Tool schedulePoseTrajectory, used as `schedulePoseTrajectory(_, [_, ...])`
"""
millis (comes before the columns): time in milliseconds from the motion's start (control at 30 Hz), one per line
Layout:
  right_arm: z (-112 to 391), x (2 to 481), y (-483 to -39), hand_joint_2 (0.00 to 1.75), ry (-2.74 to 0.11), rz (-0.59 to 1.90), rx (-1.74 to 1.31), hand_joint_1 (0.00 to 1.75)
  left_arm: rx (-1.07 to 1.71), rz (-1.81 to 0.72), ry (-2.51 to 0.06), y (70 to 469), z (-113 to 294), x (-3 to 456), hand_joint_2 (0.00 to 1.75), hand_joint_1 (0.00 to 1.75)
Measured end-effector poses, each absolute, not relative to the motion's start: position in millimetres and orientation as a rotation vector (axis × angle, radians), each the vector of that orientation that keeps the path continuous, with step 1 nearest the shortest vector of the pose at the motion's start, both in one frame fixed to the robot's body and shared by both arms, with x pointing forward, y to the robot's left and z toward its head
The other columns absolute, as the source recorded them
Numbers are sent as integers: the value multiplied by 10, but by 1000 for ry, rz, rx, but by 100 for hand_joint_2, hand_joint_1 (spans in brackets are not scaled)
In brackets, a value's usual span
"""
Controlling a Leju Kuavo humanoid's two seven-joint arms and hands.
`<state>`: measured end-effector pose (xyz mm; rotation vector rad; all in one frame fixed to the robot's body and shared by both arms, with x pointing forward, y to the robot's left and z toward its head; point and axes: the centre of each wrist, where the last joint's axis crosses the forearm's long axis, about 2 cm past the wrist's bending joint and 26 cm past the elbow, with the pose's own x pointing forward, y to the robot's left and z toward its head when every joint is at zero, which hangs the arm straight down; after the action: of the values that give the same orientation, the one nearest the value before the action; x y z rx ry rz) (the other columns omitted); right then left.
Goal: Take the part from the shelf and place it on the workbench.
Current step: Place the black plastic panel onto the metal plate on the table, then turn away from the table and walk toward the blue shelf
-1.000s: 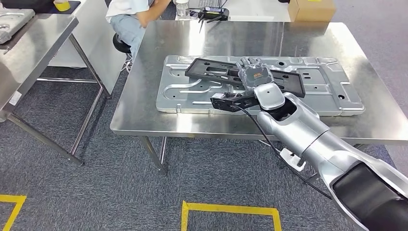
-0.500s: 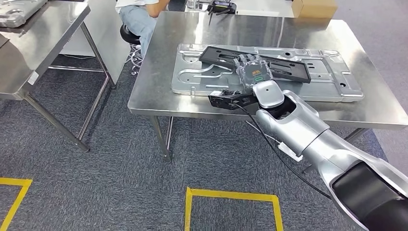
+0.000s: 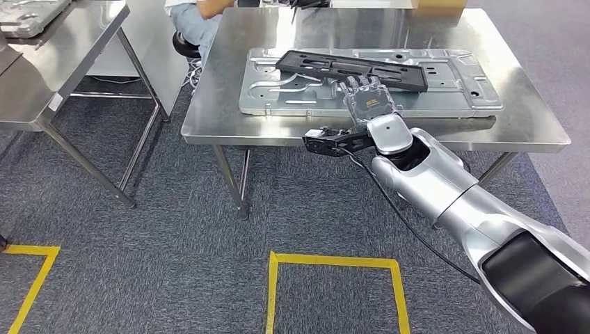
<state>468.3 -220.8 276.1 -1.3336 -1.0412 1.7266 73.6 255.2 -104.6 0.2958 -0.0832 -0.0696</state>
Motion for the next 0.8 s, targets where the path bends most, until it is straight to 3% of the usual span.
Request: schedulePoseTrajectory(800, [2737, 4682, -2375, 0, -999, 1711, -1333, 0, 297, -70, -91, 2562, -1049, 727, 0, 0])
